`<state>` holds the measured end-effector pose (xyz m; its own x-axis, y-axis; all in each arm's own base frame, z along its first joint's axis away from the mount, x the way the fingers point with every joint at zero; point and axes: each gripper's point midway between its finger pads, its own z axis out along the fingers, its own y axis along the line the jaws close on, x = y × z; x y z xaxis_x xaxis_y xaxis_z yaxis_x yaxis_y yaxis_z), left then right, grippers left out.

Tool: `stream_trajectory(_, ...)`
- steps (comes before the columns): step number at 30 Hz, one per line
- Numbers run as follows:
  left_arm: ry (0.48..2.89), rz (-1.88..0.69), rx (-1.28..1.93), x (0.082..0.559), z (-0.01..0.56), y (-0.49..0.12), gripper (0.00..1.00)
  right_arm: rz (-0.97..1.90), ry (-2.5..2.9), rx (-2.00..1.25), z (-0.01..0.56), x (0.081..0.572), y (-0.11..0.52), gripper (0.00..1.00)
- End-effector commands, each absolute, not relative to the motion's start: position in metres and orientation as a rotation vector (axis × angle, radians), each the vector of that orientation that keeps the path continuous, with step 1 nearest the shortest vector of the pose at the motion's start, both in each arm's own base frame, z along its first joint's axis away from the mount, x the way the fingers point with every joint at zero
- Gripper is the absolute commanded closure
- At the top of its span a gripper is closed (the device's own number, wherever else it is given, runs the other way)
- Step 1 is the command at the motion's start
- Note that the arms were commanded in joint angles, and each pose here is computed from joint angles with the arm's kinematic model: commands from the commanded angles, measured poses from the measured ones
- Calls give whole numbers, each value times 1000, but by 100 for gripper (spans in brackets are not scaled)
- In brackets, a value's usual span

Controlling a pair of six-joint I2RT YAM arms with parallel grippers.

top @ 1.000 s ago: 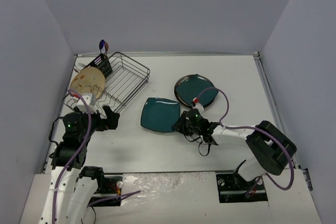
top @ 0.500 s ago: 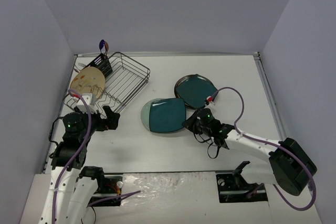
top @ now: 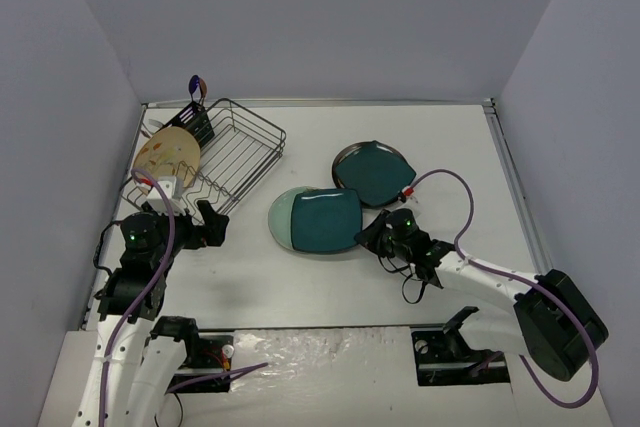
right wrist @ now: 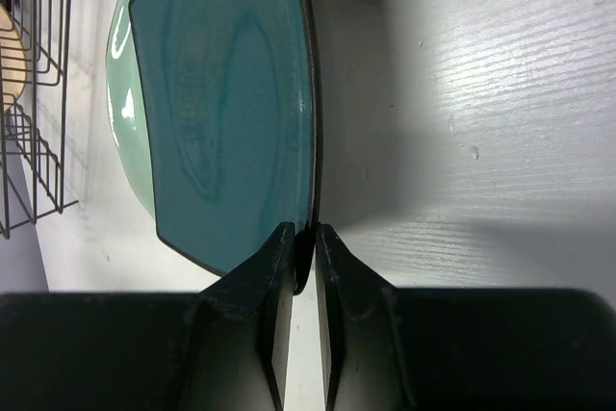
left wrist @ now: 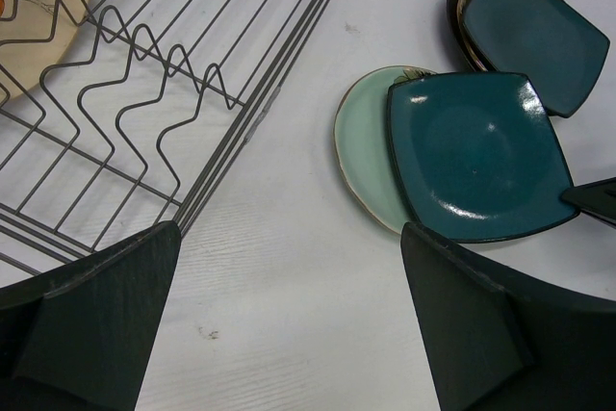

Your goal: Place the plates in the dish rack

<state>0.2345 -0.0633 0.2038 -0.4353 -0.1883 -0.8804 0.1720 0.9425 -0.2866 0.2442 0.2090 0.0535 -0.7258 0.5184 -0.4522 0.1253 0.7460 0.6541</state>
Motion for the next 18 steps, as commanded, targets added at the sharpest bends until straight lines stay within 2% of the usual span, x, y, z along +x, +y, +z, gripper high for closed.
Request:
stream_trajectory(1, 1906, -413, 11, 242, 229, -66, 3, 778, 2297, 444, 49, 246, 205, 87)
stream_trajectory(4, 1910, -411, 10, 242, 227, -65, 3, 772, 2294, 444, 49, 248, 202, 83)
stream_trajectory(12, 1917, -410, 11, 242, 226, -65, 3, 798, 2278, 394, 54, 255, 203, 65)
stream_trajectory(18, 1923, -412, 11, 242, 225, -66, 3, 835, 2274, 327, 60, 260, 213, 61)
